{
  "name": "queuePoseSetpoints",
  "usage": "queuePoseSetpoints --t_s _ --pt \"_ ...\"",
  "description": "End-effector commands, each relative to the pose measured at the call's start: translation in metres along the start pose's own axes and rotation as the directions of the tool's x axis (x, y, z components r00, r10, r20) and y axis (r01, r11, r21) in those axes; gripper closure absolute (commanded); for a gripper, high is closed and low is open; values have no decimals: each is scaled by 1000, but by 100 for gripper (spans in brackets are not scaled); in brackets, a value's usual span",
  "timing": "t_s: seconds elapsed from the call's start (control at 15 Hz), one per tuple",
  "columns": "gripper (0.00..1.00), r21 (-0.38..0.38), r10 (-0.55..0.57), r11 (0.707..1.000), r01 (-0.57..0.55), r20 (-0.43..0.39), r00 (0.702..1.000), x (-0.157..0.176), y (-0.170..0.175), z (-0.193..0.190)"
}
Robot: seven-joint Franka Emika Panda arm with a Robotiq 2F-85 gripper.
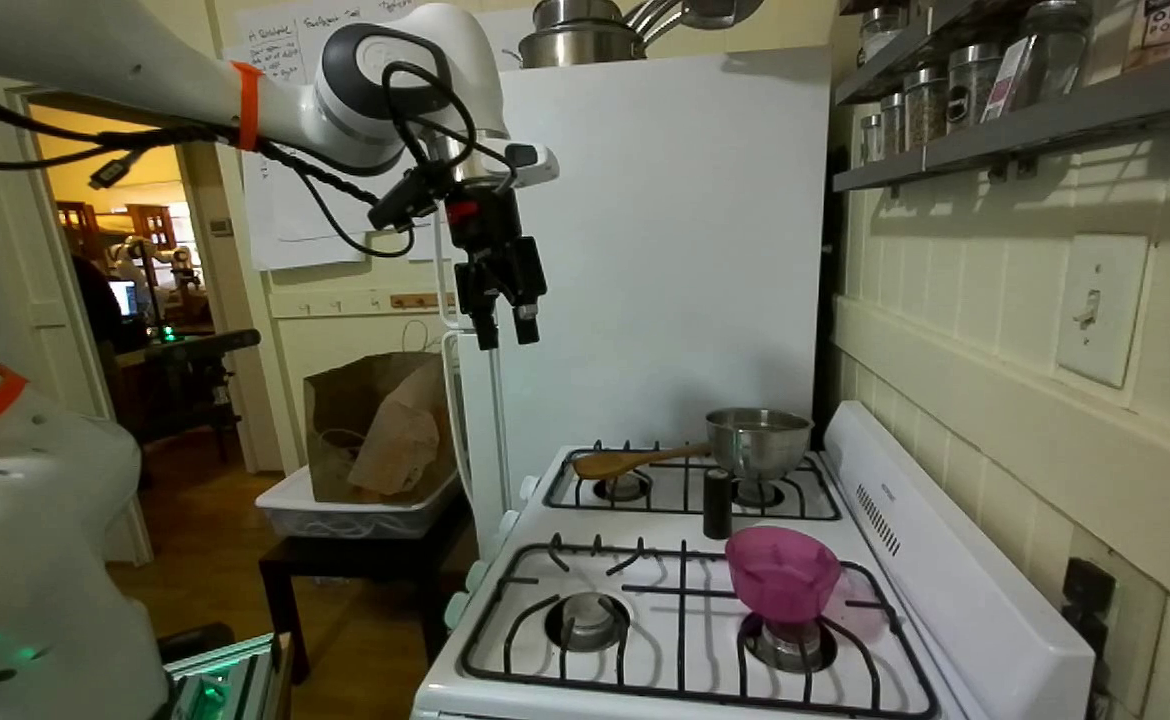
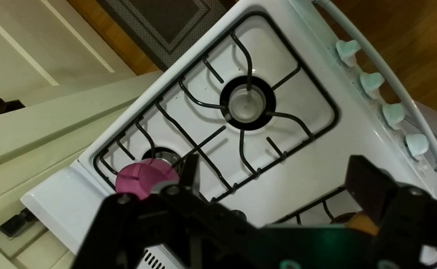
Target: Pick up the black object and put it on the shelf
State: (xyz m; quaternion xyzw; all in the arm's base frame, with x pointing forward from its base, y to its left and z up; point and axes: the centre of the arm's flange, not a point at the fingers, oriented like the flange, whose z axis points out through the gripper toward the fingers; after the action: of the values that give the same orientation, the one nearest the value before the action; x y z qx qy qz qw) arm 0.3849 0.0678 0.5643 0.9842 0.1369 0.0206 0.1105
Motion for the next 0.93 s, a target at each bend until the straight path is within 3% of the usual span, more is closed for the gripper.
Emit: queuePoseSetpoints --t_s 0.0,0.47,0.67,0.8,0.87 --pt "0 -3 45 999 -46 -41 998 13 8 20" --pt "0 1 121 992 -126 -270 955 80 0 136" --pt "0 -109 98 982 -154 -402 910 104 -7 188" --pt "0 -120 65 984 -132 -447 892 112 -12 213" --pt "0 -76 65 991 -106 -416 907 95 -3 172"
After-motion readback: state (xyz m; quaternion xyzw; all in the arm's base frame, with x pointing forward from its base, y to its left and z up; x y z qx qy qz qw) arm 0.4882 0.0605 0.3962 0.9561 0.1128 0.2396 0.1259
